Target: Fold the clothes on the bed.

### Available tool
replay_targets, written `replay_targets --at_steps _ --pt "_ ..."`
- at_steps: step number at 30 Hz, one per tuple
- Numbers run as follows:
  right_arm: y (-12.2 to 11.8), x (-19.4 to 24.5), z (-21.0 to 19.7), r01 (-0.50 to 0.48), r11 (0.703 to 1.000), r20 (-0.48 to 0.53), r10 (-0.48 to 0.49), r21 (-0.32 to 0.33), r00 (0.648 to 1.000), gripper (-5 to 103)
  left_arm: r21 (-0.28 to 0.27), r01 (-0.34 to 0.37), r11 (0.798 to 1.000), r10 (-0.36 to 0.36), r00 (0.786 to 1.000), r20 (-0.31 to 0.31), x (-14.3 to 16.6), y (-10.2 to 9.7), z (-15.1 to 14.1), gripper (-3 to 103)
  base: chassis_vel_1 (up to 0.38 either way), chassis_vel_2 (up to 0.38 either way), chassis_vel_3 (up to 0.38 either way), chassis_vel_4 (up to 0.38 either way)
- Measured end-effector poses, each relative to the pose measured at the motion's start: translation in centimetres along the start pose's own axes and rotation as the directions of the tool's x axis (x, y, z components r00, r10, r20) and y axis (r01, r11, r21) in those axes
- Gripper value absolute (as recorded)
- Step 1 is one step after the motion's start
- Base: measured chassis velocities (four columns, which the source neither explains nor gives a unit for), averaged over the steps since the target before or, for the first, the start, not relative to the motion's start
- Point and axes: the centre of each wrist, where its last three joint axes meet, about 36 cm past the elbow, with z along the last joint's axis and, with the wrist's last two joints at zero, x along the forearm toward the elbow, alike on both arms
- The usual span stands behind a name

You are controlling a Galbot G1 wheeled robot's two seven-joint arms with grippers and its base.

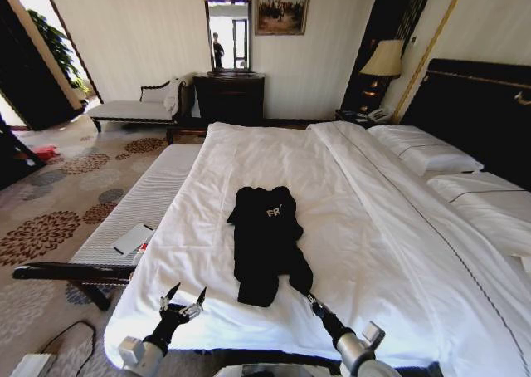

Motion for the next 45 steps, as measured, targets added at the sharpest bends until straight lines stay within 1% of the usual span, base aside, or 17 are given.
replay_targets --at_steps 1,3,4,7,9,11,12,14,16,18,25,28,32,35,39,43,45 --pt "0.0 0.0 -0.1 -0.001 1.000 0.001 0.001 0.002 1.000 0 0.018 -0.010 1.000 0.010 1.000 -0.009 0.0 -0.3 0.1 102 0.000 0.000 0.000 0.000" --pt "-0.1 0.2 -0.2 -0.003 1.000 0.004 0.003 0.008 1.000 0 0.083 -0.040 0.996 0.044 0.998 -0.041 0.2 -1.2 0.3 98 0.000 0.000 0.000 0.000" --pt "-0.1 0.2 -0.2 -0.003 1.000 0.004 0.003 0.008 1.000 0 0.083 -0.040 0.996 0.044 0.998 -0.041 0.2 -1.2 0.3 98 0.000 0.000 0.000 0.000" --pt "-0.1 0.2 -0.3 -0.005 1.000 0.007 0.005 0.014 1.000 0 0.133 -0.060 0.989 0.070 0.994 -0.079 0.2 -2.0 0.8 96 0.000 0.000 0.000 0.000" --pt "-0.1 0.2 -0.4 -0.004 1.000 0.009 0.004 0.015 1.000 0 0.161 -0.073 0.984 0.091 0.990 -0.110 0.0 -2.4 1.3 90 0.000 0.000 0.000 0.000" --pt "-0.1 0.2 -0.4 -0.004 1.000 0.010 0.004 0.017 1.000 0 0.166 -0.077 0.983 0.097 0.988 -0.116 -0.1 -2.5 1.5 90 0.000 0.000 0.000 0.000" --pt "0.0 0.1 -0.4 -0.004 1.000 0.010 0.004 0.019 1.000 0 0.170 -0.083 0.982 0.105 0.987 -0.121 -0.3 -2.6 1.6 85 0.000 0.000 0.000 0.000" --pt "0.0 0.1 -0.4 -0.003 1.000 0.011 0.003 0.019 1.000 0 0.171 -0.088 0.981 0.110 0.986 -0.124 -0.5 -2.7 1.7 85 0.000 0.000 0.000 0.000" --pt "0.1 0.0 -0.2 -0.001 1.000 0.011 0.001 0.018 1.000 0 0.176 -0.097 0.980 0.121 0.984 -0.130 -1.0 -2.7 1.7 78 0.000 0.000 0.000 0.000" --pt "0.4 -0.2 -0.1 0.001 1.000 0.011 -0.001 0.018 1.000 0 0.196 -0.105 0.975 0.134 0.981 -0.140 -1.7 -2.9 1.9 74 0.000 0.000 0.000 0.000" --pt "0.6 -0.3 0.1 0.001 1.000 0.013 -0.002 0.014 1.000 0 0.224 -0.125 0.967 0.160 0.976 -0.149 -2.6 -3.5 2.2 72 0.000 0.000 0.000 0.000" --pt "0.7 -0.3 0.0 0.004 1.000 0.015 -0.005 0.016 1.000 0 0.240 -0.142 0.960 0.181 0.972 -0.149 -2.9 -4.2 2.2 72 0.000 0.000 0.000 0.000" --pt "0.7 -0.3 -0.1 0.005 1.000 0.018 -0.005 0.019 1.000 0 0.248 -0.159 0.956 0.198 0.970 -0.139 -2.9 -4.9 1.7 72 0.000 0.000 0.000 0.000" --pt "0.7 -0.2 -0.1 0.004 1.000 0.018 -0.004 0.022 1.000 0 0.248 -0.167 0.954 0.204 0.970 -0.133 -2.8 -5.2 1.5 72 0.000 0.000 0.000 0.000" --pt "0.8 -0.3 0.0 0.003 1.000 0.019 -0.003 0.024 1.000 0 0.245 -0.158 0.957 0.194 0.972 -0.132 -3.2 -4.9 1.7 72 0.000 0.000 0.000 0.000" --pt "0.9 -0.3 0.0 0.002 1.000 0.024 -0.003 0.025 1.000 0 0.232 -0.153 0.960 0.187 0.974 -0.130 -4.8 -4.6 2.6 72 0.000 0.000 0.000 0.000" --pt "0.9 -0.3 0.0 0.000 1.000 0.027 -0.001 0.029 1.000 0 0.225 -0.156 0.962 0.188 0.974 -0.130 -5.1 -4.6 2.8 72 0.000 0.000 0.000 0.000"
